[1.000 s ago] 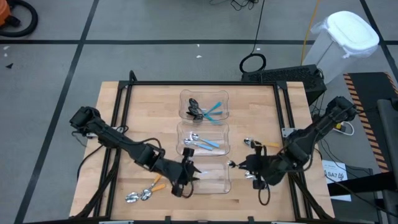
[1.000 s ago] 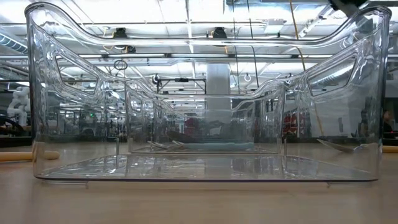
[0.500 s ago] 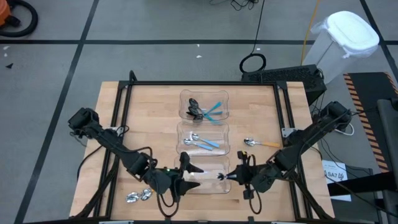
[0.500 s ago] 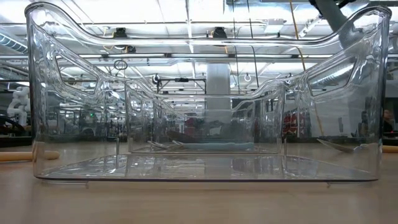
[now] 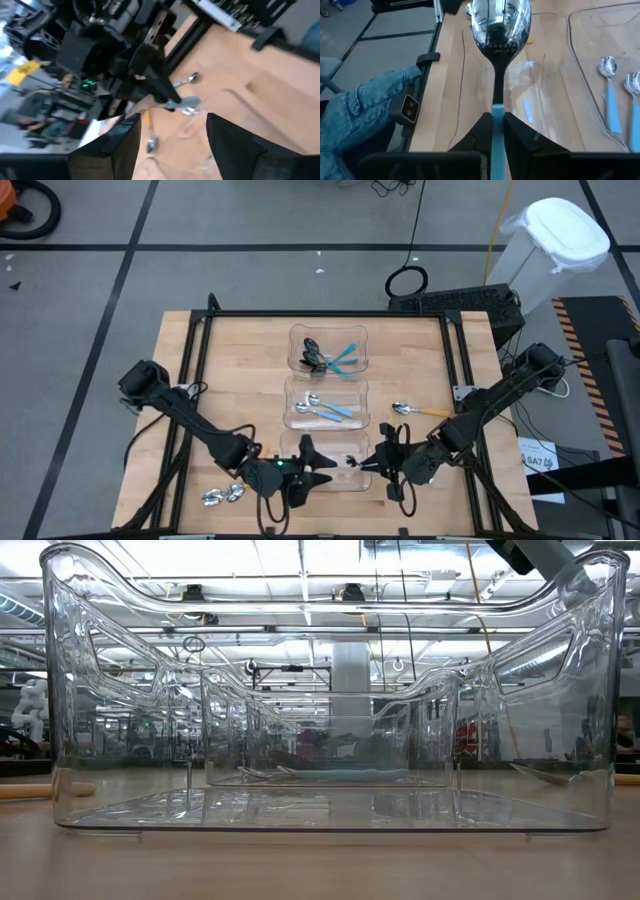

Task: Sort silverware by color (type)
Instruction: Put the light blue spoon into the middle transparent bin

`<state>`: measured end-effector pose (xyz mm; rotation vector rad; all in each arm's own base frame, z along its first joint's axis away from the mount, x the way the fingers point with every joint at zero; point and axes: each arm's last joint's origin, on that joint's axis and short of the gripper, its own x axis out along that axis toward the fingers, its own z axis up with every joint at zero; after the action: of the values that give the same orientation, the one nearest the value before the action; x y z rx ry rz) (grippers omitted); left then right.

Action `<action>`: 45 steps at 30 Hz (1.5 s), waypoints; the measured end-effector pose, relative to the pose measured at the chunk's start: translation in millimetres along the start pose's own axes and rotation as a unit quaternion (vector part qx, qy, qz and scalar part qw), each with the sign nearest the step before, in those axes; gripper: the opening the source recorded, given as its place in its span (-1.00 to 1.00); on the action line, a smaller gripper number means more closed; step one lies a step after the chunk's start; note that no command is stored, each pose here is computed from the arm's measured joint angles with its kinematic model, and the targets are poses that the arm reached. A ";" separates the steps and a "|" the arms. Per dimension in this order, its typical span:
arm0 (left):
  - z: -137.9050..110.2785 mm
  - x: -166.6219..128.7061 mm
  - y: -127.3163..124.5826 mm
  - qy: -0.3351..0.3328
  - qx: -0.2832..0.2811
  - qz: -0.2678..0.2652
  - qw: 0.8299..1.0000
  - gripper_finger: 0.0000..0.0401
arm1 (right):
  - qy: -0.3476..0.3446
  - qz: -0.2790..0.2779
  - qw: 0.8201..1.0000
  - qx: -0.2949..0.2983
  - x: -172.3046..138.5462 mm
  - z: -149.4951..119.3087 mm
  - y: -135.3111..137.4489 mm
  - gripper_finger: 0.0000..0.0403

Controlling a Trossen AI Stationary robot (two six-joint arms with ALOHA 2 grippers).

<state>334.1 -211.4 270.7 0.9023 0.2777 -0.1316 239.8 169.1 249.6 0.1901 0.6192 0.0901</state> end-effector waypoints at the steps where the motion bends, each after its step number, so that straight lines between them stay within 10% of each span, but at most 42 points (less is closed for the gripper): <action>1: 0.5 0.2 0.2 0.003 0.008 0.011 1.000 0.10 | 0.001 0.000 1.000 0.000 0.0 -0.2 -0.1 -0.89; 30: -20.6 25.0 24.9 0.000 0.065 0.027 0.998 0.08 | 0.007 -0.007 1.000 -0.004 5.8 4.1 -10.0 -0.89; 45: -24.1 32.1 11.8 0.010 0.118 0.011 0.993 -0.53 | 0.030 0.005 1.000 -0.007 14.0 0.7 -11.5 -0.89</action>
<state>363.1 -185.1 256.1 1.1414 0.2742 -0.1365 251.9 159.7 239.9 0.1783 0.6766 0.1090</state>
